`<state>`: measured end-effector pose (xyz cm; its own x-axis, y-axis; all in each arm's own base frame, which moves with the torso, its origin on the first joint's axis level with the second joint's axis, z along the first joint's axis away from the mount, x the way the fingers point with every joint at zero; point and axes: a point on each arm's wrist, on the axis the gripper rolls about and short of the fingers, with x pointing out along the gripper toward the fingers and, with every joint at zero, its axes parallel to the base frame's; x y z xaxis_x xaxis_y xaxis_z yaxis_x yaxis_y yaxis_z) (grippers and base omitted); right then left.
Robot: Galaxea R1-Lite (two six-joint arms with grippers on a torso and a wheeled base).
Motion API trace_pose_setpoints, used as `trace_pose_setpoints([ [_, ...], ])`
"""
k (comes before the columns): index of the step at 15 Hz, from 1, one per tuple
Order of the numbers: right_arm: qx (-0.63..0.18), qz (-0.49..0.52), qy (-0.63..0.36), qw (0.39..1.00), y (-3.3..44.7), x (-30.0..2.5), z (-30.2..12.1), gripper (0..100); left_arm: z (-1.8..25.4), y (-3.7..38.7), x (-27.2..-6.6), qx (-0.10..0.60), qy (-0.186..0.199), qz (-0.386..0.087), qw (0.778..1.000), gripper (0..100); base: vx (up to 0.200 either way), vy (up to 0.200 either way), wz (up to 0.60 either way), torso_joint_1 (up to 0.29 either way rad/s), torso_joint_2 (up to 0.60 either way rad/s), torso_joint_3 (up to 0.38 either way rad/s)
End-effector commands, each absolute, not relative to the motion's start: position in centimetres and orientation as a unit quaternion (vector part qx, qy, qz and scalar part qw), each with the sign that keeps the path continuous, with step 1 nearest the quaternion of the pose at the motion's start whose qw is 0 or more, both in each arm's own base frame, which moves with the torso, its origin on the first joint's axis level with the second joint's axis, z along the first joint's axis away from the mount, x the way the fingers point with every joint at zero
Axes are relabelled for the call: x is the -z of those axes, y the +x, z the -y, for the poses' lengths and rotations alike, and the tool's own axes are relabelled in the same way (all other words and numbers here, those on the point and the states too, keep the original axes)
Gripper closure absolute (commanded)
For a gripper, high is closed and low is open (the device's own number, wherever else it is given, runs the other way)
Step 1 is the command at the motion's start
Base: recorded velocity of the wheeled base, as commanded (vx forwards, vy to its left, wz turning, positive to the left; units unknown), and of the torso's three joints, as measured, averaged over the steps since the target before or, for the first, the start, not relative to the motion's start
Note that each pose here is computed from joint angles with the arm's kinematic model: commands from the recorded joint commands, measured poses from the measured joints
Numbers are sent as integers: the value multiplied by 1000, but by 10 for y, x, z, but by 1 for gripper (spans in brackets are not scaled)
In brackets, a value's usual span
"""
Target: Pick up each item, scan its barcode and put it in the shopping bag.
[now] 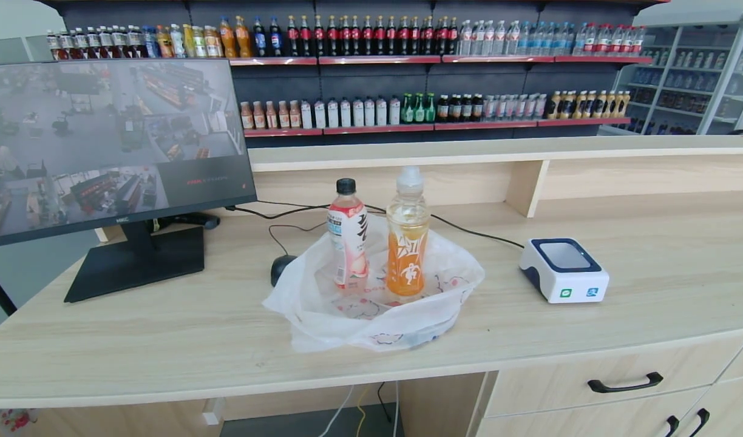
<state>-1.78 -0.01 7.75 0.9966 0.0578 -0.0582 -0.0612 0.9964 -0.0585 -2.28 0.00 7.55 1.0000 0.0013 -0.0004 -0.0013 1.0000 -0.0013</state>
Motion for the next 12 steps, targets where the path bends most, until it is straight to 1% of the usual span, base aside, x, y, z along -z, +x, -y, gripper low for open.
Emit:
trace_pose_setpoints([
  [1, -18, 1, -29, 999, -22, -76, 0, 0, 0, -23, -75, -1, -1, 0, 1000, 0, 0, 0, 0, 0, 0, 0],
  [3, -15, 1, -7, 1000, -23, -76, 0, 0, 0, -23, -75, -1, -1, 0, 1000, 0, 0, 0, 0, 0, 0, 0],
  [4, -15, 1, 22, 1000, -23, -76, 0, 0, 0, -23, -75, -1, -1, 0, 1000, 0, 0, 0, 0, 0, 0, 0],
  [6, -16, 1, 13, 1000, -23, -76, 0, 0, 0, -23, -75, -1, -1, 0, 1000, 0, 0, 0, 0, 0, 0, 0],
  [8, -16, 1, 13, 1000, -23, -76, 0, 0, 0, -23, -75, -1, -1, 0, 1000, 0, -200, 0, 0, -2, 5, 2],
  [12, -16, 1, 13, 1000, -23, -76, 0, 0, 0, -23, -75, -1, -1, 0, 1000, 0, 0, 0, 0, 0, 0, 0],
])
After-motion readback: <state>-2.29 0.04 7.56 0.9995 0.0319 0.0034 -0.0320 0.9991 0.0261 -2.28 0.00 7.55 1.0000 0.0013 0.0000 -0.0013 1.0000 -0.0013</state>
